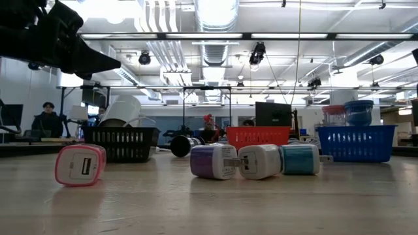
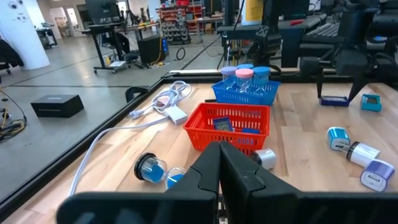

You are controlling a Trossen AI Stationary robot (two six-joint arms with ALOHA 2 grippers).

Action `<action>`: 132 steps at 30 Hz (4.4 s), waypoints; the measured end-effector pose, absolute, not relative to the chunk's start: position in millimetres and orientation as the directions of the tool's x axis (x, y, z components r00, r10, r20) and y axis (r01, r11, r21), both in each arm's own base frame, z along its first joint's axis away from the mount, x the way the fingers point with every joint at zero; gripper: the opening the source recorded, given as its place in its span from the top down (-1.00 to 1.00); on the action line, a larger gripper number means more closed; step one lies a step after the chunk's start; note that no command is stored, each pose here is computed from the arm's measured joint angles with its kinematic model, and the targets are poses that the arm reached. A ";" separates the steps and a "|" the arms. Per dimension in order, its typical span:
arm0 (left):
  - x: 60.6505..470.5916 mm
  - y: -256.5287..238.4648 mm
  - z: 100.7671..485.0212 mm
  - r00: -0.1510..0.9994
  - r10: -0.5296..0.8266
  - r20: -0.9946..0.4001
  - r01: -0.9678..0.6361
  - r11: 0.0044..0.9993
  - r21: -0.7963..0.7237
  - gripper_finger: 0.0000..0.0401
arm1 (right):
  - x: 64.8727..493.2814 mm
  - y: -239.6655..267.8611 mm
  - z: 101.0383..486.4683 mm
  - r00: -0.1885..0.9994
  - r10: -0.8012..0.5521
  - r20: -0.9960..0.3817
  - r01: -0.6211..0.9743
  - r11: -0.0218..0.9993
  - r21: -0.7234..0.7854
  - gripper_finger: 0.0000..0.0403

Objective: Pick & Place Office items
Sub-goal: Put the dark blue digital clock into the red bin

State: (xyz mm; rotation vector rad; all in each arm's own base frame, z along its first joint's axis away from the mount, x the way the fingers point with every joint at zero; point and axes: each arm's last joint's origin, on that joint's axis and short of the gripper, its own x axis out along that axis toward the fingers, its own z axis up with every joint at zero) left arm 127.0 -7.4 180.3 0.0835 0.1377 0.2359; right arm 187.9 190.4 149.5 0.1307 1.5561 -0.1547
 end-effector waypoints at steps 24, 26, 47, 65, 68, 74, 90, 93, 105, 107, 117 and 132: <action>127.0 -7.4 180.2 0.963 0.239 -0.127 -0.227 0.969 0.099 0.93 | 187.4 189.6 142.3 0.019 -0.019 -1.000 0.167 0.986 -0.016 -0.70; 127.0 -7.4 180.2 0.963 0.238 -0.127 -0.227 0.969 0.099 0.93 | 187.8 189.9 139.9 0.014 -0.022 -1.000 0.167 0.986 -0.019 -0.68; 127.0 -7.4 180.2 0.963 0.239 -0.127 -0.227 0.969 0.099 0.93 | 193.3 177.5 180.9 0.227 0.073 -0.971 0.097 0.990 0.097 -0.38; 127.0 -7.4 180.2 0.963 0.239 -0.127 -0.227 0.968 0.106 0.93 | 187.7 75.6 262.5 0.904 0.166 -0.394 -0.112 0.981 0.156 -0.38; 127.0 -7.3 180.2 0.962 0.242 -0.127 -0.229 0.968 0.106 0.93 | 173.2 60.9 260.7 0.942 0.145 -0.303 -0.105 0.984 0.145 -0.38; 127.0 -7.3 180.2 0.962 0.242 -0.126 -0.229 0.968 0.106 0.93 | 145.7 40.1 246.1 0.986 0.148 -0.082 -0.129 0.971 0.202 -0.38; 127.1 -7.2 181.0 0.961 0.248 -0.119 -0.233 0.965 0.123 0.93 | 120.6 24.1 219.7 0.993 0.042 0.108 -0.049 0.997 0.059 -0.38; 127.1 -6.8 181.8 0.959 0.260 -0.111 -0.243 0.959 0.143 0.93 | 120.6 23.6 220.1 0.993 0.029 0.114 -0.028 1.000 -0.009 -0.38; 128.2 -7.0 196.9 0.964 0.259 -0.061 -0.254 0.964 0.078 0.93 | 120.7 22.9 195.1 0.998 0.004 0.059 -0.002 1.000 -0.026 -0.38; 128.1 -7.0 195.4 0.964 0.259 -0.064 -0.255 0.964 0.072 0.93 | 120.4 22.4 189.5 0.999 -0.011 0.053 0.013 1.000 -0.026 -0.38; 127.7 -6.9 189.1 0.963 0.259 -0.077 -0.255 0.965 0.065 0.93 | 119.0 21.8 181.7 0.997 -0.022 0.068 0.021 0.999 0.026 -0.38; 127.8 -6.9 190.3 0.964 0.260 -0.064 -0.253 0.962 0.102 0.93 | 118.5 21.6 172.9 0.999 -0.022 0.041 0.020 0.999 0.046 -0.38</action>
